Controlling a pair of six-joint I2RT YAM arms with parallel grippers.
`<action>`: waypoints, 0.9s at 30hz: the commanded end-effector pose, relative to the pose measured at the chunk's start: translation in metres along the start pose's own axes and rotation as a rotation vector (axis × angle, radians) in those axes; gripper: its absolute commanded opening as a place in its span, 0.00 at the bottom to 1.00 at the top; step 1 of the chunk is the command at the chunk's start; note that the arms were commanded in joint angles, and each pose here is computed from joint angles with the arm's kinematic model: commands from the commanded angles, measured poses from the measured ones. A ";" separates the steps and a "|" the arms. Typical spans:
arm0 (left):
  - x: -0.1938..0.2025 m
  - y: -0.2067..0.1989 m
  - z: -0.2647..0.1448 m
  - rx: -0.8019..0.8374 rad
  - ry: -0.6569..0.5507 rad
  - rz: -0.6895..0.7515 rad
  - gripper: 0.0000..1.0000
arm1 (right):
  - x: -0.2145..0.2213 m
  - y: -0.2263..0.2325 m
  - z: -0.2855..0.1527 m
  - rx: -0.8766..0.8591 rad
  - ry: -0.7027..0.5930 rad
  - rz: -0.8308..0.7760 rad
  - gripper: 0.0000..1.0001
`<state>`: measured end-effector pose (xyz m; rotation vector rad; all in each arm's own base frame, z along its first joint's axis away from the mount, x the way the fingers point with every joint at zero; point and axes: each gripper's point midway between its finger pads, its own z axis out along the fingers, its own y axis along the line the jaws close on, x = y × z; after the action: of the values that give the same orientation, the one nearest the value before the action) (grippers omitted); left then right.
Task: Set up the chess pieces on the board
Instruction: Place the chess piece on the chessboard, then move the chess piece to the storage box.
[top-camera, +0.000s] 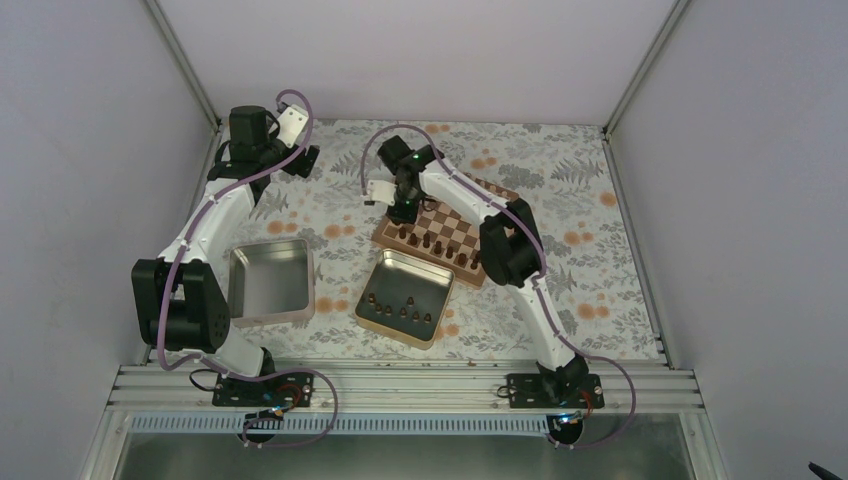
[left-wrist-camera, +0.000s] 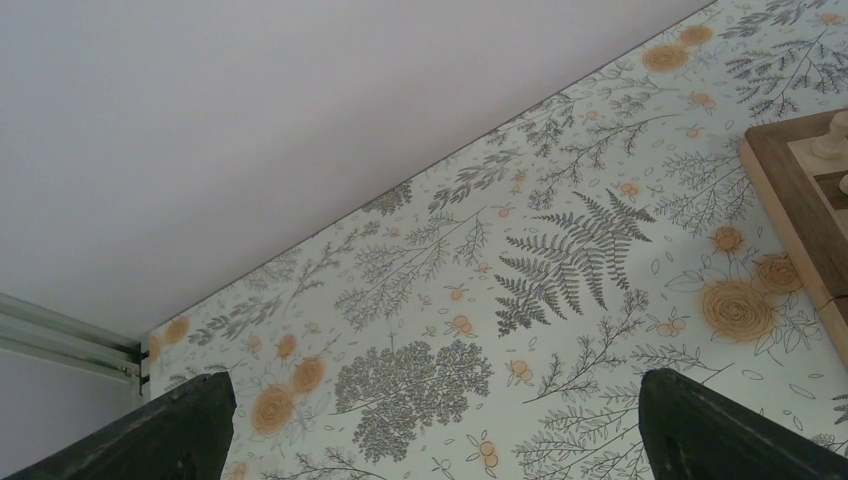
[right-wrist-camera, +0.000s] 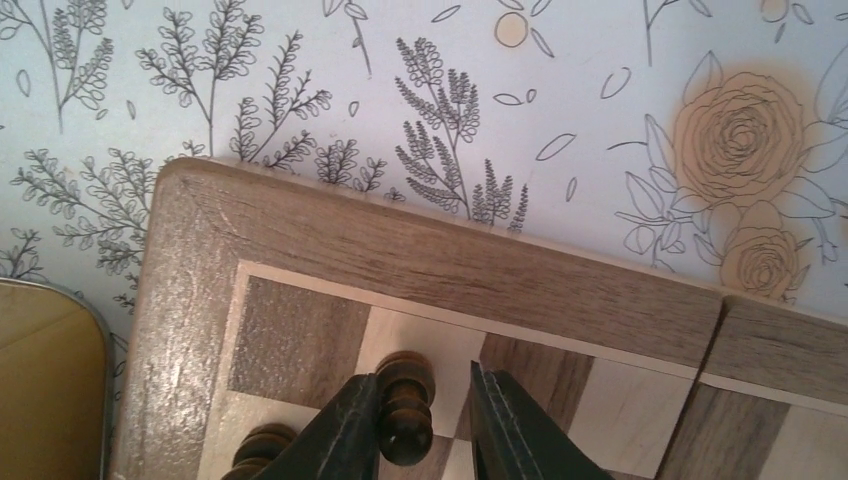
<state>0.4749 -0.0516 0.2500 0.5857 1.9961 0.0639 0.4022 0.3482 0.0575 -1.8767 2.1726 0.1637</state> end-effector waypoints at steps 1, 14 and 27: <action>-0.008 0.003 -0.007 -0.009 -0.031 0.008 1.00 | -0.013 -0.014 -0.022 0.052 -0.066 0.007 0.26; -0.013 0.003 -0.011 -0.002 -0.042 0.011 1.00 | -0.025 0.007 -0.099 0.061 -0.150 -0.002 0.34; -0.010 0.006 -0.007 -0.014 -0.028 0.007 1.00 | 0.018 0.113 -0.088 -0.103 -0.010 -0.079 0.37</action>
<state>0.4739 -0.0520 0.2518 0.5873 1.9922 0.0617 0.3050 0.3289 0.1428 -1.9597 2.0923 0.2886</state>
